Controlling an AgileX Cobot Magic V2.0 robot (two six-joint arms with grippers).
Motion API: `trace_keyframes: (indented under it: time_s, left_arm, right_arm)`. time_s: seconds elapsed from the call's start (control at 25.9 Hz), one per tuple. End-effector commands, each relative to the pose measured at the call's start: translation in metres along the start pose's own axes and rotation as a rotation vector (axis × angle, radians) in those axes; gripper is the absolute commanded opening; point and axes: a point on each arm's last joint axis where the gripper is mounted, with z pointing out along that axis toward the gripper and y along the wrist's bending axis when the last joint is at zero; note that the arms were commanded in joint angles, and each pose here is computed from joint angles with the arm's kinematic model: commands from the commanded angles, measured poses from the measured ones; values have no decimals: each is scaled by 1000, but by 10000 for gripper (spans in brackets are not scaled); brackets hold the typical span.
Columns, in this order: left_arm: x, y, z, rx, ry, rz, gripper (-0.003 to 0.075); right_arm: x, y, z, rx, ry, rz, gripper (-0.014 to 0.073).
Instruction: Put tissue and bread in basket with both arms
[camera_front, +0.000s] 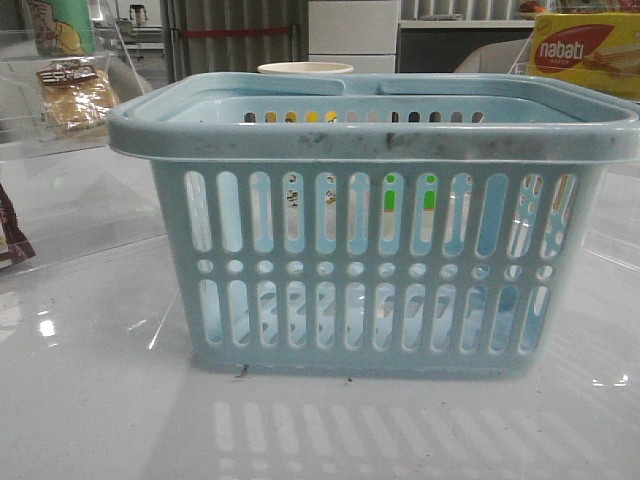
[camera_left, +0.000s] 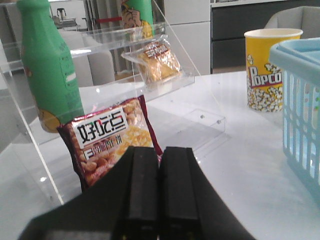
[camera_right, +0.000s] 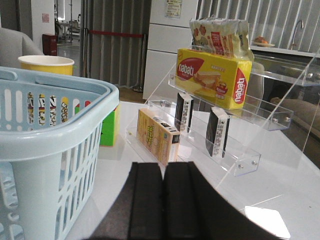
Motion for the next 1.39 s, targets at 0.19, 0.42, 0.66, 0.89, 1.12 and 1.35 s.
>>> trace_keyframes:
  time_s: [0.19, 0.42, 0.66, 0.89, 1.12, 1.35]
  left_arm:
    - [-79, 8, -20, -35, -353, -9, 91]
    - [-144, 15, -27, -35, -351, -9, 91]
    - [-173, 17, -3, -14, -128, -9, 91]
    - [-152, 15, 27, 11, 131, -9, 91]
    - [-139, 14, 45, 26, 279, -9, 91]
    - [-135, 14, 53, 29, 315, -9, 154]
  right_arm:
    - [-74, -3, -12, -1, -115, -11, 55]
    - [-146, -7, -5, -7, -106, -12, 55]
    - [-175, -8, 23, -26, 73, -13, 55]
    - [-153, -6, 53, -43, 294, -13, 55]
    - [-135, -5, 73, -56, 459, -12, 55]
    - [-122, -4, 91, -62, 551, -11, 184]
